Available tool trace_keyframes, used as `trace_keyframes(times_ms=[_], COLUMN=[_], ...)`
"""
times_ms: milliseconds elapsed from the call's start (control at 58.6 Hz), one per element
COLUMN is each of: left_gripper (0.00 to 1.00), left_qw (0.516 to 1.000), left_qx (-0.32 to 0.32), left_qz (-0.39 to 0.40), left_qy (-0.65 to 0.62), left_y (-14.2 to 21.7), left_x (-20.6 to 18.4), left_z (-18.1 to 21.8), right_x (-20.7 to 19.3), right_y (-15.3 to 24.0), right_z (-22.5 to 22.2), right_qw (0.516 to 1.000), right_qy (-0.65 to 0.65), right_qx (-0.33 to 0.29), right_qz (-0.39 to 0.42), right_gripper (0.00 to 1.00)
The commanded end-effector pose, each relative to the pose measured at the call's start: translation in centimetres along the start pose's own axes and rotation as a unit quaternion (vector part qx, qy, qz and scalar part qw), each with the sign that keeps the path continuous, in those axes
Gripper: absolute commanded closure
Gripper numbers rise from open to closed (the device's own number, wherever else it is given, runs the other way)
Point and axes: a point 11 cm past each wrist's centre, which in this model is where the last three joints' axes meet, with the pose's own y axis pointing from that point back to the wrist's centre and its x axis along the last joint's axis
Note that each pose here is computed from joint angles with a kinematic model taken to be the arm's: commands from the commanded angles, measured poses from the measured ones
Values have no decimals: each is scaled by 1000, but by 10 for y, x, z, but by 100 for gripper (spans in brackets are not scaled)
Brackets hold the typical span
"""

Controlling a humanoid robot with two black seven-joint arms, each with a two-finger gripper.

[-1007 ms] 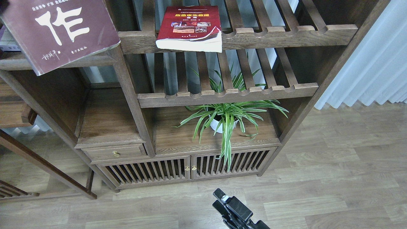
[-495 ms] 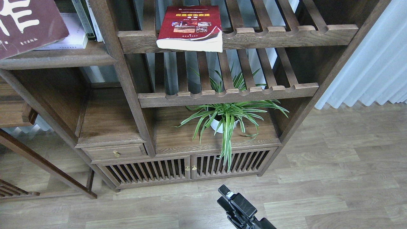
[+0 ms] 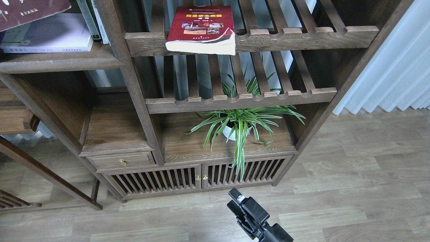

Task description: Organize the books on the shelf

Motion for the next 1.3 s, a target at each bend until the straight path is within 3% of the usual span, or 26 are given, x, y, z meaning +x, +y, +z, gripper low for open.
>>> trace_keyframes(times_ms=[0, 154, 359, 666, 768, 785, 837, 854, 888, 922, 1007, 1281], left_gripper=[97, 96, 96, 93, 79, 64, 48, 36, 21, 12, 2, 1], left_qw=[1000, 998, 999, 999, 999, 998, 997, 997, 997, 997, 997, 995], left_qx=[-3, 0, 19, 8, -15, -30, -42, -44, -49, -49, -41, -44], left_qz=[3, 21, 16, 29, 34, 33, 31, 29, 23, 22, 28, 14], left_qy=[-30, -58, -30, 33, 36, 44, 49, 50, 53, 57, 65, 91], left_y=[-24, -35, -82, -115, -113, -114, -116, -117, -120, -120, -115, -109], left_x=[-4, 0, -8, -9, -5, -6, -7, -9, -14, -14, -9, -14], left_z=[11, 21, -13, -51, -52, -53, -56, -60, -63, -68, -81, -95], right_x=[0, -4, -11, -14, -15, -15, -15, -15, -15, -16, -16, -27], right_y=[0, -4, -14, -16, -16, -16, -16, -16, -16, -16, -16, -20], right_z=[-1, -9, -18, -19, -19, -19, -19, -19, -19, -19, -22, -38], right_qw=[1000, 1000, 999, 999, 999, 999, 999, 999, 999, 999, 999, 997], right_qy=[0, 5, 9, 9, 10, 9, 9, 9, 9, 10, 11, 21], right_qx=[1, 12, 25, 25, 25, 26, 26, 26, 26, 26, 31, 53], right_qz=[0, -7, -23, -27, -30, -30, -30, -30, -30, -30, -30, -48], right_gripper=[17, 17, 17, 17, 17, 17, 17, 17, 17, 17, 17, 19])
